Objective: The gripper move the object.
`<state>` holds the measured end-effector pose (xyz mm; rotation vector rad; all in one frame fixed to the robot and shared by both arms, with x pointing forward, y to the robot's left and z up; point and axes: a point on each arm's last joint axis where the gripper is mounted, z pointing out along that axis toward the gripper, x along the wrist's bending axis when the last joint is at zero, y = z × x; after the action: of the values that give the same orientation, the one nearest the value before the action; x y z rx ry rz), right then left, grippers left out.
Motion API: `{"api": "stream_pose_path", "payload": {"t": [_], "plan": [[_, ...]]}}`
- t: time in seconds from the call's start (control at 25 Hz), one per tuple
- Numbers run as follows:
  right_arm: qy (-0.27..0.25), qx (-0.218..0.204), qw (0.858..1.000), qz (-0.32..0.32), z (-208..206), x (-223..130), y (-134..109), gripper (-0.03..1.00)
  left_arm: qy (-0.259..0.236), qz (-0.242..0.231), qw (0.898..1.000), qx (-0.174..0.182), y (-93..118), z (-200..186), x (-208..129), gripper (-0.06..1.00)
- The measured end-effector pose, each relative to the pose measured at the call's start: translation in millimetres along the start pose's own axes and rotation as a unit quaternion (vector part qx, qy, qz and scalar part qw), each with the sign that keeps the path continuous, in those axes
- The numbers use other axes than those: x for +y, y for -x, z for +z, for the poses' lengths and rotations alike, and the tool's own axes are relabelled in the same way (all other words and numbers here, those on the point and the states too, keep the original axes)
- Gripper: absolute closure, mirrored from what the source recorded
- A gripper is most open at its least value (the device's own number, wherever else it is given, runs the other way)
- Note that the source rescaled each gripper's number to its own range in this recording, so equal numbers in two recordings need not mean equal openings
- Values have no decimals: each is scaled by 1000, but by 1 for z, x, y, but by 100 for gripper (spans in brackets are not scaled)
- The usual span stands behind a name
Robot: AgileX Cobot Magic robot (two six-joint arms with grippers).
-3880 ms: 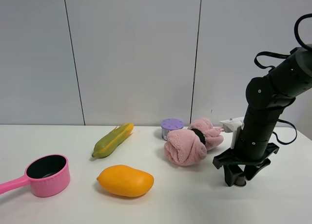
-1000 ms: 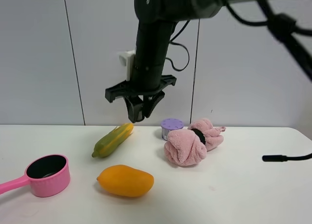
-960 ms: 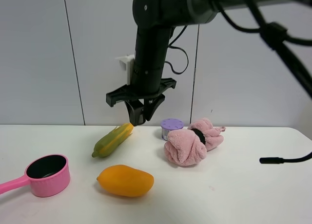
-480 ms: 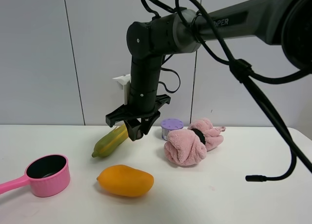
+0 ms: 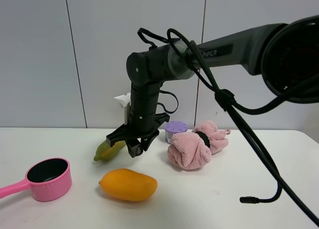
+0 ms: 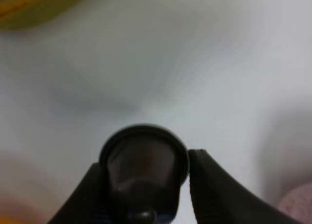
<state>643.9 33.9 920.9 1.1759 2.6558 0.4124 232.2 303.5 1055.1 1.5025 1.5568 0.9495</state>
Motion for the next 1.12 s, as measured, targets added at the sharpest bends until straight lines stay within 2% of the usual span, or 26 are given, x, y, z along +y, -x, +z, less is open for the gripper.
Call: {"api": "stream_pose_path", "payload": {"t": [0.28, 1.12], "plan": [[-18, 1, 1000, 4, 22, -7, -2, 97, 0, 0, 1000, 0, 0, 0, 0, -6], [-6, -6, 1000, -2, 27, -5, -1, 97, 0, 0, 1000, 0, 0, 0, 0, -6]]}}
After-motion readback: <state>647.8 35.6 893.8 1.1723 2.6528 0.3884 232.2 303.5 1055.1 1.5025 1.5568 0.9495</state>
